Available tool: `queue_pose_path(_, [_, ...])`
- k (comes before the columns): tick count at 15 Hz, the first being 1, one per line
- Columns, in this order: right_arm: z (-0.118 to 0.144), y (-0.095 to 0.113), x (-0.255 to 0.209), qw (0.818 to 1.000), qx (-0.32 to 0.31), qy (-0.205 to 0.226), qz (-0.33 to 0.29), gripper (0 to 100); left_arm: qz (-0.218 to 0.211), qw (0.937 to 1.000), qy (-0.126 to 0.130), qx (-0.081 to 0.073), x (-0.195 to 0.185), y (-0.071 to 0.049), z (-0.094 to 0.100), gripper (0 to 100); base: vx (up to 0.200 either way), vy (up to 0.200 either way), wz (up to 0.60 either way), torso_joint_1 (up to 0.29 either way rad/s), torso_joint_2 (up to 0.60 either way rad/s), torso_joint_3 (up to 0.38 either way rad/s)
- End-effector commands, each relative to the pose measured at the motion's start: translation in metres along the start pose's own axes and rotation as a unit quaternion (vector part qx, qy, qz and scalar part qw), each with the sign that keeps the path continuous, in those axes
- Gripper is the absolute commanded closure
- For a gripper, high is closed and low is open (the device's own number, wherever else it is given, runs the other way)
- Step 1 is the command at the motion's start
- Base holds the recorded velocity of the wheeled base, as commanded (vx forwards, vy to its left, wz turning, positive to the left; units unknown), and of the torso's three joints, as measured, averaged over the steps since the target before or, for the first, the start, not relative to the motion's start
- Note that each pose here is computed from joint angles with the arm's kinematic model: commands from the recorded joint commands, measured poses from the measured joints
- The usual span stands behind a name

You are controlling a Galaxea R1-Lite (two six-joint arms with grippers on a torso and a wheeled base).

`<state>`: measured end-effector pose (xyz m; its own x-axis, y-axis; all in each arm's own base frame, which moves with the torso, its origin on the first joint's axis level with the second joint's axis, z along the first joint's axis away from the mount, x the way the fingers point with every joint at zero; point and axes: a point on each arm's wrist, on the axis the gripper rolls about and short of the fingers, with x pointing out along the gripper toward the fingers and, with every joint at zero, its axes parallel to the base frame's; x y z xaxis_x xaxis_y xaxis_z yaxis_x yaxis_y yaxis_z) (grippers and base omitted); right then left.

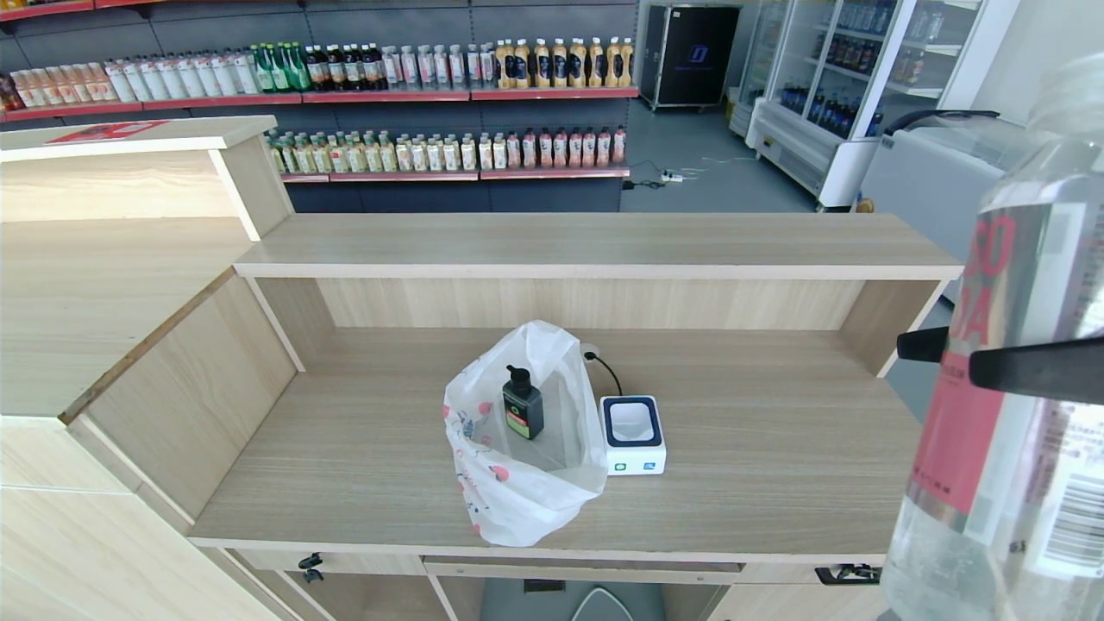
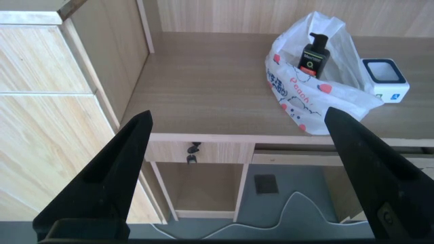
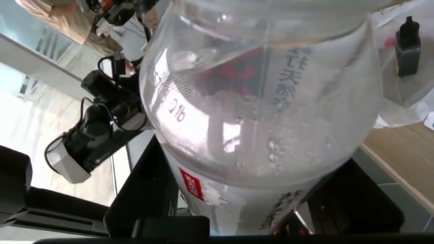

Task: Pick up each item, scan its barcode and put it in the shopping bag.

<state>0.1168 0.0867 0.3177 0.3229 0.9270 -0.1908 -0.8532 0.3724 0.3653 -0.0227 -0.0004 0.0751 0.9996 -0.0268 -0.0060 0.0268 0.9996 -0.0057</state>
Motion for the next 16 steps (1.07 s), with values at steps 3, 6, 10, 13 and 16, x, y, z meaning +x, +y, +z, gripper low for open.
queue_pose_path(3, [-0.001,-0.016,0.0,0.999,-0.015,-0.002,-0.041,100,0.0,1.0,0.0,0.0,0.0,0.0,0.0,0,0.0,0.0,0.0,0.0,0.0,0.0])
queue_pose_path(6, [-0.011,-0.093,-0.011,0.978,-0.085,0.025,-0.189,100,0.0,1.0,0.0,0.0,0.0,0.0,0.0,0,0.0,0.0,0.0,0.0,0.0,0.0])
queue_pose_path(10, [-0.06,-0.158,-0.058,0.922,-0.2,0.124,-0.309,100,0.0,1.0,0.0,0.0,0.0,0.0,0.0,0,0.0,0.0,0.0,0.0,0.0,0.0])
queue_pose_path(13, [-0.074,-0.175,-0.085,0.885,-0.274,0.17,-0.336,100,0.0,1.0,0.0,0.0,0.0,0.0,0.0,0,0.0,0.0,0.0,0.0,0.0,0.0])
queue_pose_path(16, [-0.084,-0.184,-0.114,0.854,-0.352,0.185,-0.335,100,0.0,1.0,0.0,0.0,0.0,0.0,0.0,0,0.0,0.0,0.0,0.0,0.0,0.0])
